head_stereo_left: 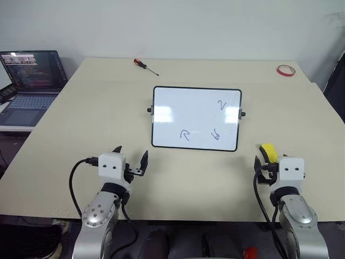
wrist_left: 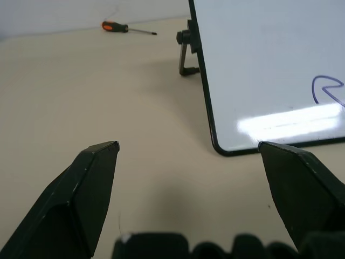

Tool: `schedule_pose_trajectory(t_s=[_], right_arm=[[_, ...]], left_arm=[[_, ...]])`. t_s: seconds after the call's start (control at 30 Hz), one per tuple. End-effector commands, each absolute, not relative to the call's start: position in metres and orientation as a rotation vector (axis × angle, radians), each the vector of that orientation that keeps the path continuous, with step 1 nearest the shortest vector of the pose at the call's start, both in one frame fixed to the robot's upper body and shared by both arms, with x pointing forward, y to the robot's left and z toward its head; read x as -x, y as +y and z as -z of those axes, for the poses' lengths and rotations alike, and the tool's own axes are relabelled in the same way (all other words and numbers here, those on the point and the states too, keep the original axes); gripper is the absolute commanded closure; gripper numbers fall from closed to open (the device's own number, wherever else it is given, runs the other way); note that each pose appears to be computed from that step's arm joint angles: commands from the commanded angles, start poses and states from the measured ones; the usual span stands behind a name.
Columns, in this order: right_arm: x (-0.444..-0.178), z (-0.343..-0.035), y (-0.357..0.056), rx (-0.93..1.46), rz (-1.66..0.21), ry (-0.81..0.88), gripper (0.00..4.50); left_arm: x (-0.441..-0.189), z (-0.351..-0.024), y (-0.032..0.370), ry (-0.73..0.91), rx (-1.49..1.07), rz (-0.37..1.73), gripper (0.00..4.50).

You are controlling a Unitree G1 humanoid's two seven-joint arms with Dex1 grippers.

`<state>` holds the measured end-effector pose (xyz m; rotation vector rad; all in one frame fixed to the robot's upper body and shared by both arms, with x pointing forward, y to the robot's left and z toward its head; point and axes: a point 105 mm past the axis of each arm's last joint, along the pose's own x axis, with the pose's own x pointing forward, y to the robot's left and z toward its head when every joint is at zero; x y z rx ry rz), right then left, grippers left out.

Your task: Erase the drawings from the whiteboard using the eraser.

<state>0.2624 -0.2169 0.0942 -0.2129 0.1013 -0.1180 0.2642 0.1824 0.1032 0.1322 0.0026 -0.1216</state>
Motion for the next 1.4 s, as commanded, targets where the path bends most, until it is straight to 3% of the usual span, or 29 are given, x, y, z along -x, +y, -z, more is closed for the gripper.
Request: schedule_pose_trajectory(t_s=[0.03,0.57,1.0,1.07,1.2,1.4], right_arm=[[-0.268,-0.105,-0.215,0.219,0.096,0.059,0.02],[-0.28,-0.108,-0.219,0.204,0.146,0.015,0.02],[-0.285,-0.108,-0.224,0.191,0.164,0.007,0.02],[-0.285,-0.112,-0.226,0.188,0.168,0.004,0.02],[-0.283,-0.115,-0.231,0.183,0.152,0.034,0.02],[-0.286,-0.11,-0.228,0.142,0.082,0.116,0.02]], left_arm=[[-0.265,-0.119,0.186,-0.062,-0.145,0.115,0.0],[-0.288,-0.124,0.19,-0.121,-0.161,0.123,0.0],[-0.291,-0.129,0.179,-0.147,-0.151,0.128,0.0],[-0.297,-0.141,0.175,-0.175,-0.167,0.17,0.0],[-0.303,-0.169,0.128,-0.254,-0.194,0.514,0.0],[-0.304,-0.172,0.068,-0.24,-0.2,0.929,0.0]])
